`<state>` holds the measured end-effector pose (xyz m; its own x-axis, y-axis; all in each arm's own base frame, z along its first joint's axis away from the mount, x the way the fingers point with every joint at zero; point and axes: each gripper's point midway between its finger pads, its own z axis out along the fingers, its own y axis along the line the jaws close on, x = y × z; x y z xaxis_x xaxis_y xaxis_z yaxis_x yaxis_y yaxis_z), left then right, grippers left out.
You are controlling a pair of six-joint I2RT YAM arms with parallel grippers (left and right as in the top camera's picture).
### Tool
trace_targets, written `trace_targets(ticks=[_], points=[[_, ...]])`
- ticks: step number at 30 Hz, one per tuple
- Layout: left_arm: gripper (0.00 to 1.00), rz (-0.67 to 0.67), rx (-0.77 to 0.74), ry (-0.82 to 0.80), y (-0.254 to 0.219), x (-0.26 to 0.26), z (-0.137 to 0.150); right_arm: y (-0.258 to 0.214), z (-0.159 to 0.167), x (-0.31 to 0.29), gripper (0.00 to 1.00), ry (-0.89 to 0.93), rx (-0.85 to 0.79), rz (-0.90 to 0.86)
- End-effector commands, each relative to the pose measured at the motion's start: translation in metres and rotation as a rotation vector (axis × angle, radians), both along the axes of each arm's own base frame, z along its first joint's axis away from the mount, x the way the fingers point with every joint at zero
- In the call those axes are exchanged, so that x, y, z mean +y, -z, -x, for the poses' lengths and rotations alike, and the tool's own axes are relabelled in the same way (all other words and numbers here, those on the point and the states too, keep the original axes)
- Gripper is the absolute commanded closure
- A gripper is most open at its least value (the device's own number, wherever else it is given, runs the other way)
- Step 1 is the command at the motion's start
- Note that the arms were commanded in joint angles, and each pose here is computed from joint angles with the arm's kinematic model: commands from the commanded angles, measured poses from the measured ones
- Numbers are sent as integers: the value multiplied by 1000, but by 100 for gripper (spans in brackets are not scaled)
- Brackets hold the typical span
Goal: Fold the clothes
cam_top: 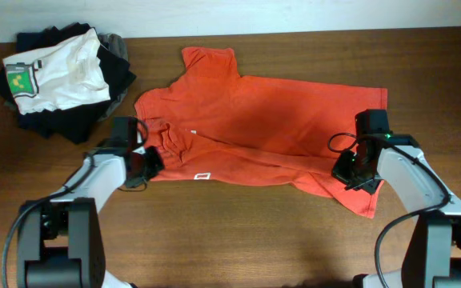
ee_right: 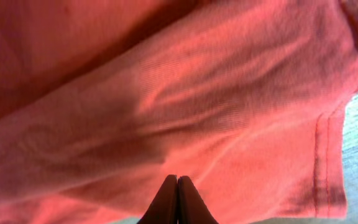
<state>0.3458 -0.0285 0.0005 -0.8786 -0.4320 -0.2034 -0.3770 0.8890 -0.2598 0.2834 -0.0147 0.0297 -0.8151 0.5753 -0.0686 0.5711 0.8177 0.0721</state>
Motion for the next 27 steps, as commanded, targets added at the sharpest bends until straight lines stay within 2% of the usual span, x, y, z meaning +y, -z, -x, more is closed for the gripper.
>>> trace_targets(ticks=[1, 3, 8, 14, 19, 23, 27], points=[[99, 7, -33, -20, 0, 15, -10, 9, 5, -3, 96, 16, 36, 8], [99, -1, -57, 25, -2, 15, -14, 15, 7, -3, 96, 17, 57, 7], [99, -20, -28, 8, 3, 20, -9, 41, 15, 0, 96, 20, 146, -18], [99, -81, 128, -146, 12, 48, 26, 49, 29, -10, 96, 101, 223, 38], [99, -88, 213, -321, -3, 76, 56, 38, 44, -34, 96, 177, 264, 65], [99, -86, 164, -363, -31, 86, 62, 24, 49, -47, 96, 232, 271, 58], [99, -89, -6, -374, -88, 86, 62, -13, 41, -55, 96, 194, 219, 60]])
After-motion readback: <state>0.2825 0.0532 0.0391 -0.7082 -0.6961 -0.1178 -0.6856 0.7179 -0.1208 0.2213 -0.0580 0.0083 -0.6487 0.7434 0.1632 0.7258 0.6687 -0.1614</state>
